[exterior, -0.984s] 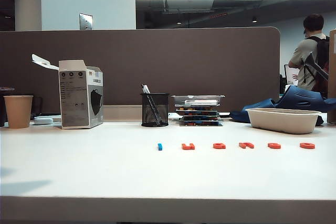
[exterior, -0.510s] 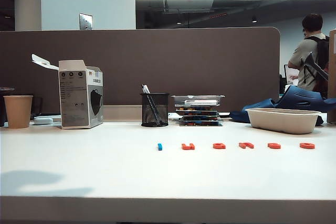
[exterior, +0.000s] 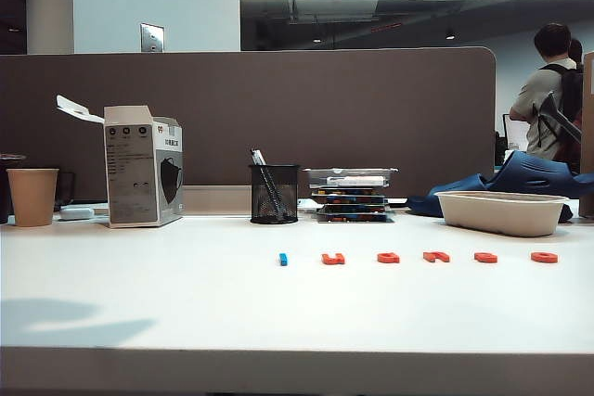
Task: Select the appropriate letters from the row of letter magnets placed on the table to arrange into the word "sun".
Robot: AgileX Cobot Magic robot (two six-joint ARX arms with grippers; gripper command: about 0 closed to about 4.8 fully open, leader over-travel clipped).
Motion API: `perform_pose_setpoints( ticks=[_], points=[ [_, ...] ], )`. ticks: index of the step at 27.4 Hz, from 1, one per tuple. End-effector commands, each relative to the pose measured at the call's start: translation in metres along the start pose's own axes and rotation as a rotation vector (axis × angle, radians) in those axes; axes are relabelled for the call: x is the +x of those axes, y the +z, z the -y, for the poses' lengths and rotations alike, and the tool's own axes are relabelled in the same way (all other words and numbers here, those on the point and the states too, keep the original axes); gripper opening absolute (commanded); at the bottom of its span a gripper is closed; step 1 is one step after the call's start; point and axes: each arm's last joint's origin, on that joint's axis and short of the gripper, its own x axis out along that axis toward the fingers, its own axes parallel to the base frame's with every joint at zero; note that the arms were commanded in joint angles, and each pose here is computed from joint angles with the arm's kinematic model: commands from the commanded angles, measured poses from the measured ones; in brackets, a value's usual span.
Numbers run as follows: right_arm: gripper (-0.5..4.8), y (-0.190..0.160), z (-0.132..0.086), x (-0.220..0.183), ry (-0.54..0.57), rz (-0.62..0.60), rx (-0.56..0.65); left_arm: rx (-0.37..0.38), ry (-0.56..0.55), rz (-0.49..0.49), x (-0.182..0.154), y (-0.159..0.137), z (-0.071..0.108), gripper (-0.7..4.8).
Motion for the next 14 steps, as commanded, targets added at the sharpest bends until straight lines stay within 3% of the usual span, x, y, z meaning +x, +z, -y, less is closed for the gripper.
perform_pose_setpoints(
  ticks=[1, 5, 14],
  points=[
    [0.87, 0.022, -0.003, -0.006, 0.001, 0.012, -0.008, -0.003, -0.005, 0.018, -0.002, 0.002, 0.001, -0.03],
    [1.59, 0.051, -0.005, -0.004, -0.004, -0.044, -0.001, -0.002, -0.002, 0.014, -0.002, 0.001, 0.000, -0.03],
    [1.71, 0.113, -0.005, 0.037, -0.001, -0.270, 0.032, -0.002, -0.001, 0.013, -0.001, 0.001, 0.000, -0.03]
  ],
)
